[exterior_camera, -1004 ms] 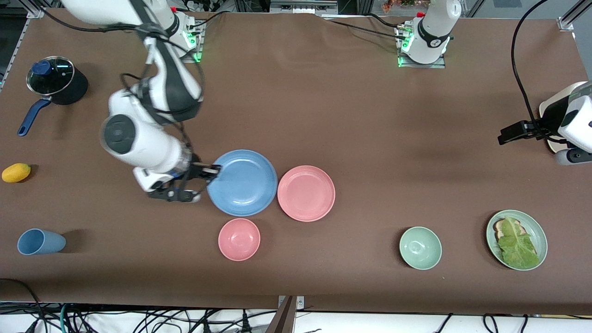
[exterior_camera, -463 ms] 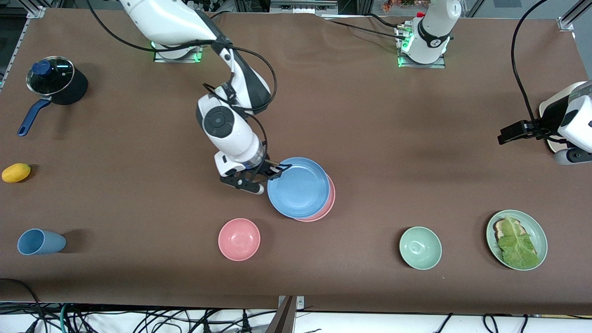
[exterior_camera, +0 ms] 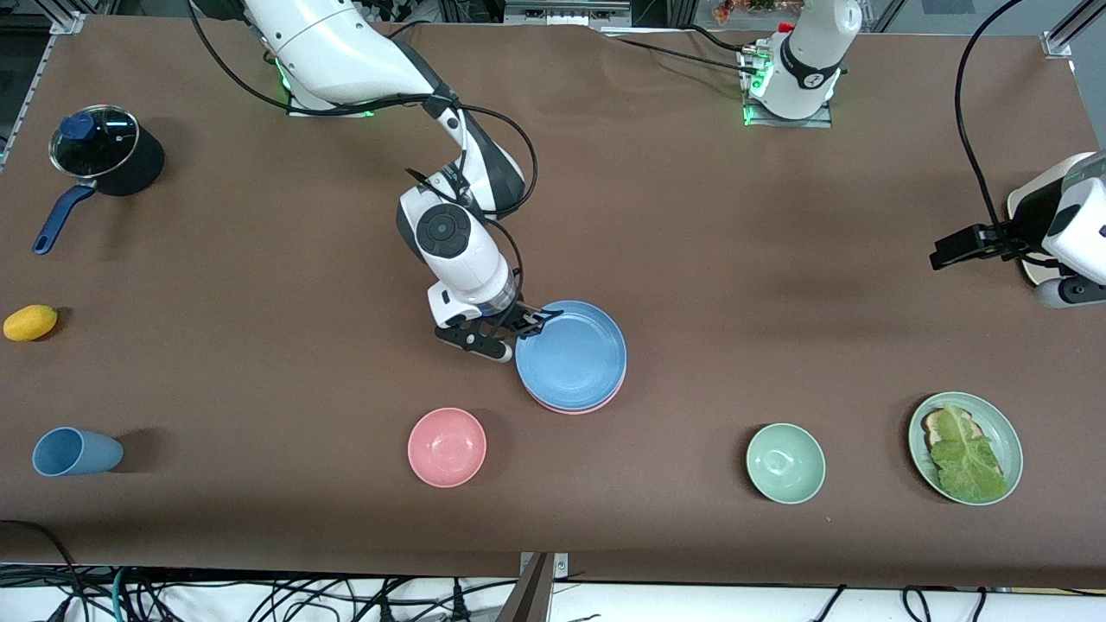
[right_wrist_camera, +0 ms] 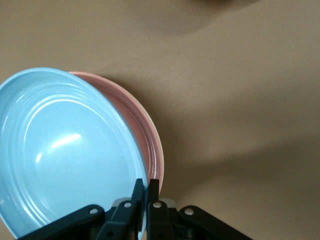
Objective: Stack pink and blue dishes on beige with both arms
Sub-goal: 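Lift the blue plate with the right gripper over the pink plate, then lower the blue plate onto the pink plate and open the right gripper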
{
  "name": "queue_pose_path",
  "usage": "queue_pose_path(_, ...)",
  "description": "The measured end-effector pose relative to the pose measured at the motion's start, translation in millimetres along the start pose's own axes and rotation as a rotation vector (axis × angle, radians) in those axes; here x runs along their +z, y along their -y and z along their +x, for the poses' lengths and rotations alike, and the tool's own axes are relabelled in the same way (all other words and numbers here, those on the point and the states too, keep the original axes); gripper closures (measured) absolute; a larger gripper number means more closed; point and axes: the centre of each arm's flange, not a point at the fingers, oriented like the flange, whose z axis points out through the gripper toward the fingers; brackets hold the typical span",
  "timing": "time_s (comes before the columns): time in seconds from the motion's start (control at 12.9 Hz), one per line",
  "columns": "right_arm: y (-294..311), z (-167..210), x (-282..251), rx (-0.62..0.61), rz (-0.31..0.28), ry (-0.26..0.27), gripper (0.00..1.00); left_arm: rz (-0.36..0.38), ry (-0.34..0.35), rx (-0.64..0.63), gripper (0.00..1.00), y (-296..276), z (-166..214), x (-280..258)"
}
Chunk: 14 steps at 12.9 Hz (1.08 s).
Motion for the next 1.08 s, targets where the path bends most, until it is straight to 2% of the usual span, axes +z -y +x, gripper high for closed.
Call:
queue_pose_path(0.31, -2, 0, 14, -0.007, 0.001, -0.02, 0.95, 0.0, 0.0, 0.0, 0.0, 0, 0, 0)
queue_pose_path(0.46, -5, 3, 16, -0.004, 0.0, -0.026, 0.8, 0.0, 0.001, 0.0, 0.0, 0, 0, 0)
queue_pose_path(0.62, -7, 8, 15, 0.0, -0.001, -0.034, 0.57, 0.0, 0.001, 0.001, 0.0, 0, 0, 0)
queue_pose_path(0.7, -8, 11, 14, 0.003, -0.002, -0.04, 0.51, 0.0, 0.001, 0.002, 0.0, -1, 0, 1)
queue_pose_path(0.77, -9, 15, 12, 0.006, -0.004, -0.045, 0.51, 0.0, 0.002, 0.002, 0.0, -1, 0, 1)
queue_pose_path(0.85, -11, 22, 8, 0.007, -0.013, -0.054, 0.44, 0.0, 0.002, 0.003, 0.0, -2, 0, 1)
queue_pose_path(1.0, -19, 39, -8, -0.013, -0.059, -0.075, 0.28, 0.0, 0.002, 0.003, 0.0, -2, 0, 1)
queue_pose_path(1.08, -25, 50, -20, -0.04, -0.09, -0.081, 0.28, 0.0, 0.002, 0.003, 0.0, -2, 0, 1)
